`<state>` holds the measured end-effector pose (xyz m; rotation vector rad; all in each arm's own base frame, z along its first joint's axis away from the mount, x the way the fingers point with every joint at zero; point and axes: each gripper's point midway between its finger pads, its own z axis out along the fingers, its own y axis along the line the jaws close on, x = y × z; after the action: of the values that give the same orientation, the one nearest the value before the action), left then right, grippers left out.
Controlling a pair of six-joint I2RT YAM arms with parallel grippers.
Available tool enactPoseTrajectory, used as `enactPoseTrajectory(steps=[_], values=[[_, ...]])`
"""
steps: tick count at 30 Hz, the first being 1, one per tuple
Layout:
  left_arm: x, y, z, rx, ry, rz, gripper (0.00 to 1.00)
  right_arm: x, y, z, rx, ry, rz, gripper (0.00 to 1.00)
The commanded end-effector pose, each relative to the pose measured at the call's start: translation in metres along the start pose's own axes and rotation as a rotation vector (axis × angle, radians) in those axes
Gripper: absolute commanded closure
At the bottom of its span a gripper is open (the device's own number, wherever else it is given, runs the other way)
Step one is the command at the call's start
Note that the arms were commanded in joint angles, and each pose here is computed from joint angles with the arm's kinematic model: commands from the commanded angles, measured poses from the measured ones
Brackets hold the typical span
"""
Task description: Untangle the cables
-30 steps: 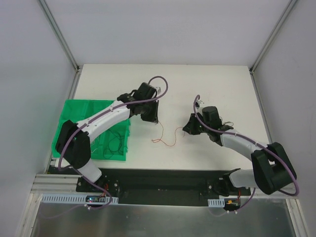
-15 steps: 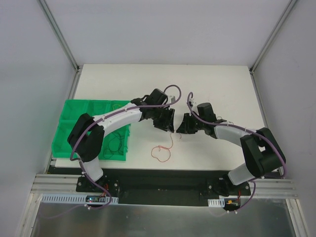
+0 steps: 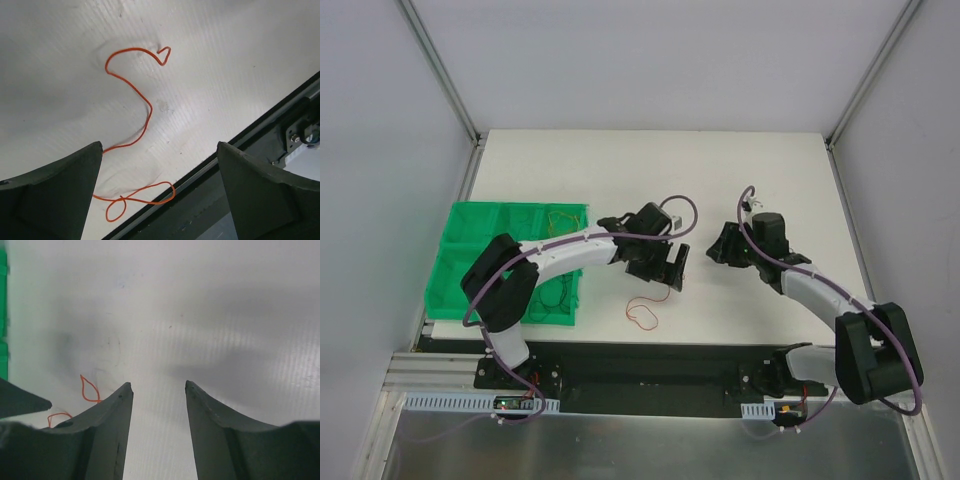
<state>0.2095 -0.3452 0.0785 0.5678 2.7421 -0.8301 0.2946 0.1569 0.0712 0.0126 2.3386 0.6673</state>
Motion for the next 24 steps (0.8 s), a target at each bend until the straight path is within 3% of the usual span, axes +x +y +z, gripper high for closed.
enactPoseTrajectory(steps=[1,5,14,22,24], values=[[0.019,0.007,0.001,-0.183,-0.017,0.018,0.04,-0.014,-0.010,-0.011,0.040,-0.083,0.025,0.50],[0.031,0.013,0.003,-0.291,-0.013,0.102,0.09,-0.012,-0.009,-0.009,0.027,-0.071,0.033,0.50],[0.007,0.015,0.027,-0.340,0.010,0.211,0.49,-0.013,-0.010,-0.011,0.024,-0.077,0.039,0.50],[-0.004,0.012,0.052,-0.350,0.039,0.194,0.62,-0.014,-0.012,-0.012,0.030,-0.083,0.041,0.49],[0.001,0.017,0.056,-0.370,0.055,0.176,0.70,-0.014,-0.012,-0.012,0.031,-0.084,0.042,0.49]])
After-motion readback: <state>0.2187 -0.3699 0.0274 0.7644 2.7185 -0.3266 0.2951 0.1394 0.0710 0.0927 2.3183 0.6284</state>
